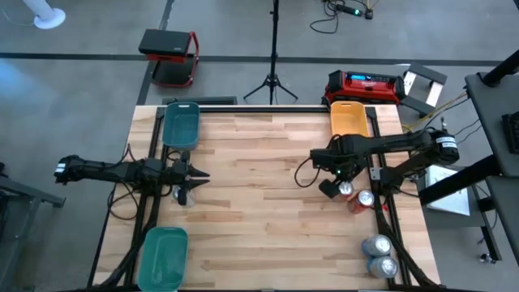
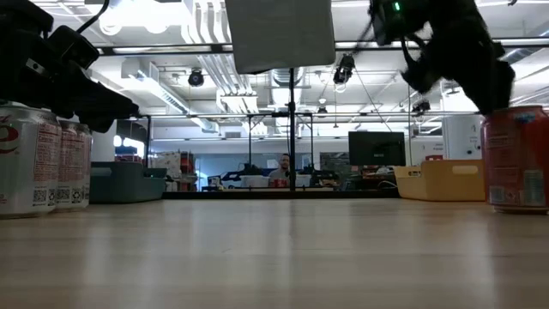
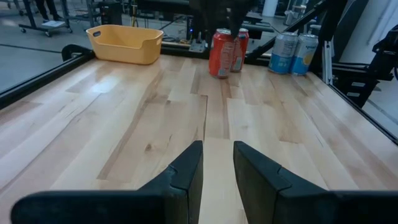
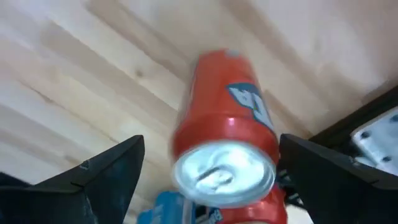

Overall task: Sort soda cans
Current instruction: Put the top orange soda can into the yellow bin, then move the yellow bin from the top right to the center of the table

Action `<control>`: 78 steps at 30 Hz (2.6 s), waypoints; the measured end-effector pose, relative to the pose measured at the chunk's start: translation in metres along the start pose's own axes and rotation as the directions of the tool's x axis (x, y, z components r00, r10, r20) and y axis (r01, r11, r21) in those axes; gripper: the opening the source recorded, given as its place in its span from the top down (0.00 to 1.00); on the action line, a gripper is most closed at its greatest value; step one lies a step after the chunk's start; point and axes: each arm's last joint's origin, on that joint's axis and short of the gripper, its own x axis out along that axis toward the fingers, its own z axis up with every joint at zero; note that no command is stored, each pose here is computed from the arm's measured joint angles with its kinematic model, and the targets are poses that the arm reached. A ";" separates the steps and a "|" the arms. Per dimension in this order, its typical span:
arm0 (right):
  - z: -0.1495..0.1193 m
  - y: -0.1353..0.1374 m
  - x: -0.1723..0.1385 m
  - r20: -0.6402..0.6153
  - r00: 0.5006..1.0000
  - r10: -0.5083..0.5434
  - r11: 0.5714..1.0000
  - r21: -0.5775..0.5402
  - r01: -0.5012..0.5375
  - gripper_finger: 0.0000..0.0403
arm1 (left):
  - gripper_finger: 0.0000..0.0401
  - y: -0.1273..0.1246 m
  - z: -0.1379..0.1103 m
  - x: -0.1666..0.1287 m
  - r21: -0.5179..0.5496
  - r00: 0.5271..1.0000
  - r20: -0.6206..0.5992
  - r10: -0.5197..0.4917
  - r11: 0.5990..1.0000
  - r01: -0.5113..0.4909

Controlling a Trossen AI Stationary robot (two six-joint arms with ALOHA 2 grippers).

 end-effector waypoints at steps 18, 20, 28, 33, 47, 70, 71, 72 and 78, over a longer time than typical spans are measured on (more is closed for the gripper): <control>0.087 -0.111 -0.019 0.188 0.967 -0.169 0.975 0.175 0.136 0.09 | 0.82 0.000 0.000 0.000 0.000 1.000 0.000 0.000 1.000 0.000; 0.095 -0.122 -0.012 0.162 0.972 -0.171 0.972 0.191 0.139 0.09 | 0.82 0.000 0.000 0.000 0.000 1.000 0.000 0.000 1.000 0.000; 0.125 -0.132 0.025 0.066 0.982 -0.175 0.976 0.146 0.164 0.20 | 0.82 0.000 0.000 0.000 0.000 1.000 0.000 0.000 1.000 0.000; 0.132 -0.132 0.038 0.015 0.983 -0.182 0.976 0.124 0.179 0.41 | 0.82 0.000 0.000 0.000 0.000 1.000 0.000 0.000 1.000 0.000; 0.131 -0.120 0.034 0.056 0.981 -0.185 0.982 0.038 0.183 0.96 | 0.82 0.000 0.000 0.000 0.000 1.000 0.000 0.000 1.000 0.000; 0.094 0.074 -0.027 0.271 0.962 -0.032 0.984 -0.160 0.078 0.98 | 0.82 -0.002 0.017 -0.002 -0.054 0.984 0.177 -0.022 0.998 0.032; 0.090 0.085 -0.025 0.271 0.962 -0.026 0.983 -0.167 0.073 0.97 | 0.82 -0.002 0.018 -0.002 -0.054 0.982 0.187 -0.023 0.998 0.034; 0.085 0.094 -0.022 0.264 0.964 -0.020 0.982 -0.174 0.068 0.97 | 0.82 -0.002 0.019 -0.002 -0.055 0.980 0.196 -0.024 0.998 0.035; 0.062 0.140 0.003 0.206 0.978 -0.024 0.981 -0.186 0.063 0.97 | 0.82 -0.006 0.036 -0.006 -0.101 0.959 0.278 -0.060 0.991 0.092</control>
